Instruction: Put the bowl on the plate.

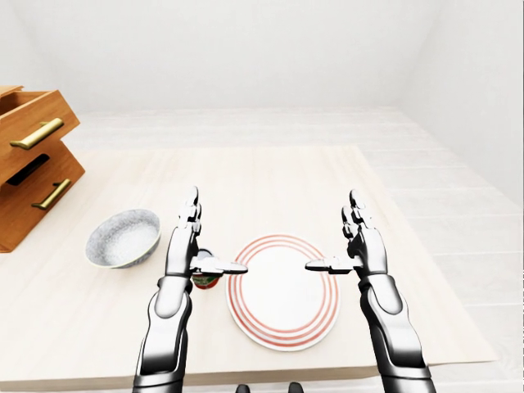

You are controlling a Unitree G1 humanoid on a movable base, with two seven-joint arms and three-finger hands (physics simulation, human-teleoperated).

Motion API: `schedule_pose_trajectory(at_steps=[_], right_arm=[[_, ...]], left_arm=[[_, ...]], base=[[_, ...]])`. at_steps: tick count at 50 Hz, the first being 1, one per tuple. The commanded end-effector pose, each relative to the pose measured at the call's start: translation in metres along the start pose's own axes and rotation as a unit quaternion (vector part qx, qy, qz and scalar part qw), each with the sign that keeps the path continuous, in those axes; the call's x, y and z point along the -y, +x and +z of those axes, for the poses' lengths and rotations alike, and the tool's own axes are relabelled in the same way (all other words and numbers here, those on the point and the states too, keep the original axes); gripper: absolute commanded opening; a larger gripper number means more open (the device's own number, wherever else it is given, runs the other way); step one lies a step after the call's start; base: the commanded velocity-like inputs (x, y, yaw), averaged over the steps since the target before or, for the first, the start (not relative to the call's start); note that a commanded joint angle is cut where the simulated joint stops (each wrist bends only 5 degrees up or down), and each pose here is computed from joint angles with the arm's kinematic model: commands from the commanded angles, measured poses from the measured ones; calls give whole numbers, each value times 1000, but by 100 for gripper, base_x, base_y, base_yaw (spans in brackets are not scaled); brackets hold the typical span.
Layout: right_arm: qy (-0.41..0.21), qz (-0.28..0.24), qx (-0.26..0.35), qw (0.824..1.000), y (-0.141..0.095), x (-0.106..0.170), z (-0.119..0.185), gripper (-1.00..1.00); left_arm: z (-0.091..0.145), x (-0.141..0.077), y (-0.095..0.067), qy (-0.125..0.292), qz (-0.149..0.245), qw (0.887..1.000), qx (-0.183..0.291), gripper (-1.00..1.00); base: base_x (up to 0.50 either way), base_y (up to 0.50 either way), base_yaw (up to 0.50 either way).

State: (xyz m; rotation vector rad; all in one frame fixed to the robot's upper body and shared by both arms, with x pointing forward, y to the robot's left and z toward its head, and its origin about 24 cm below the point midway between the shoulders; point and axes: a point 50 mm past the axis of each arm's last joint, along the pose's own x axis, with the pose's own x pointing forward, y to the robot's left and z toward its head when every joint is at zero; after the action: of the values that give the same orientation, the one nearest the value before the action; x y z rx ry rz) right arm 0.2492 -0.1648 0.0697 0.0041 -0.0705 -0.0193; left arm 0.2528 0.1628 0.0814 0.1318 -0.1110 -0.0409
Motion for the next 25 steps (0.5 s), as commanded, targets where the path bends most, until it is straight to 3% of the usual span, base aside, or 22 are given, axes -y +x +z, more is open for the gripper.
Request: schedule_pose_trajectory(at_steps=[1,14,25], right_arm=[[-1,0,-3,1000,-1,-1,-1,100],[-2,0,-1,1000,-2,-1,-1,100],[-9,-6,0,1000,-2,0,0,100]], left_arm=[[-2,0,-1,-1,1,1000,-5,100],[-2,-2,-1,1,2,1000,-5,100],[-1,-5,-1,4,6,1000,-3,100]], base=[[3,-21,0],[3,-21,0],[0,-2,0]])
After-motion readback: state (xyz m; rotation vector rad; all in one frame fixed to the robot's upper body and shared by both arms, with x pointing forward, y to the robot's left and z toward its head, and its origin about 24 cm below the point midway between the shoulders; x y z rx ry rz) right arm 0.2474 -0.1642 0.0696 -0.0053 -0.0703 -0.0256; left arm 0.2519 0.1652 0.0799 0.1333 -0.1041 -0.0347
